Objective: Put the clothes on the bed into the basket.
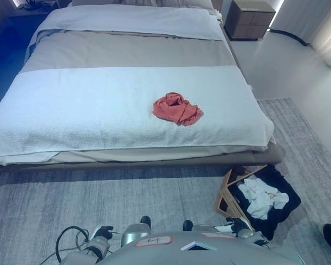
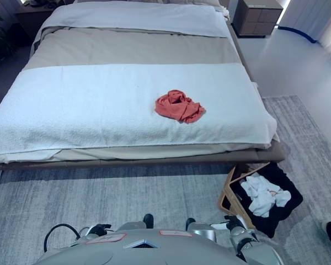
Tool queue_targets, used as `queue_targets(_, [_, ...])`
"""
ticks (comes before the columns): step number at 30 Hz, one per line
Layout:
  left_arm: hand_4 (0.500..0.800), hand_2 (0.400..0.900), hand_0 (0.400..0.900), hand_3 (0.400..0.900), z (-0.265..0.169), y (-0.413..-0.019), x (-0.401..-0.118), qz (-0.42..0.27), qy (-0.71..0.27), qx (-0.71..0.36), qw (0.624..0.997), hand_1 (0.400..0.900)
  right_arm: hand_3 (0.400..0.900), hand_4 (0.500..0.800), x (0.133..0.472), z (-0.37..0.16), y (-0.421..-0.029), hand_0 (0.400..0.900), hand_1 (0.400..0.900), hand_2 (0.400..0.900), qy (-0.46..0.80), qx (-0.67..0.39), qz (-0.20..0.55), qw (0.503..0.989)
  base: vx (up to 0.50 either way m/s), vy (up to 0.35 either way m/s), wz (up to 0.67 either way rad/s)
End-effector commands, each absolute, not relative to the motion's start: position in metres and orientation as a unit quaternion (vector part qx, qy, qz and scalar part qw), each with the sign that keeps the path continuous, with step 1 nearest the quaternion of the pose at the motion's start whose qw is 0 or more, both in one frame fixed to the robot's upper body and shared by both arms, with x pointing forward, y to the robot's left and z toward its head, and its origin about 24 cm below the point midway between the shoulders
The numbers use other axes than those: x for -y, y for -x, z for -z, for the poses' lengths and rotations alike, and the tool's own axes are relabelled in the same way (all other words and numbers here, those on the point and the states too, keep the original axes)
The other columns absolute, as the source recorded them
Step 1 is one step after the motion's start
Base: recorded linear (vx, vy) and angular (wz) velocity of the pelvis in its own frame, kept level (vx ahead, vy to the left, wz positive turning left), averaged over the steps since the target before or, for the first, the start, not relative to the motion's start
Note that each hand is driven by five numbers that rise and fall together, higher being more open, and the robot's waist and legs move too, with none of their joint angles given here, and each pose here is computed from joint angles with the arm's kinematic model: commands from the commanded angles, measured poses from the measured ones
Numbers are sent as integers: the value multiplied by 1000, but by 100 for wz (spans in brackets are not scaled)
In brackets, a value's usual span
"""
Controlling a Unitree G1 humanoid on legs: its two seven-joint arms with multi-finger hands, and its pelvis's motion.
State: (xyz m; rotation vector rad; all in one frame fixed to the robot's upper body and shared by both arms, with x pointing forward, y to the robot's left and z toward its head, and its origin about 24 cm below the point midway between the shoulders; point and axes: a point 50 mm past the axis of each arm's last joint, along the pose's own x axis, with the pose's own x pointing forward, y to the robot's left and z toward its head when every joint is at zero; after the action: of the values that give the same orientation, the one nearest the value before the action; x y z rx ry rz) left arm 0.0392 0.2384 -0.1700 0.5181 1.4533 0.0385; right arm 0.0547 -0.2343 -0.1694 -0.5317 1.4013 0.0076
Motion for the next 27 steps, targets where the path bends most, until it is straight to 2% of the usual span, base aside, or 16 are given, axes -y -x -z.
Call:
queue_targets(1, [800, 900, 900, 900, 169, -49, -239, -22, -241, -655, 716, 900, 900, 800, 249, 164, -70, 900, 900, 900, 287, -623, 3, 727, 0, 0, 0])
queue_targets(16, [800, 900, 900, 900, 169, -46, -240, -21, -234, -663, 711, 900, 900, 800, 251, 164, -66, 900, 900, 900, 266, -635, 13, 726, -2, -1, 0])
queue_targets(27, [800, 900, 900, 900, 165, -52, -255, -93, -191, -662, 719, 900, 900, 800, 254, 160, -84, 900, 900, 900, 261, -617, 23, 742, -8, -78, -7])
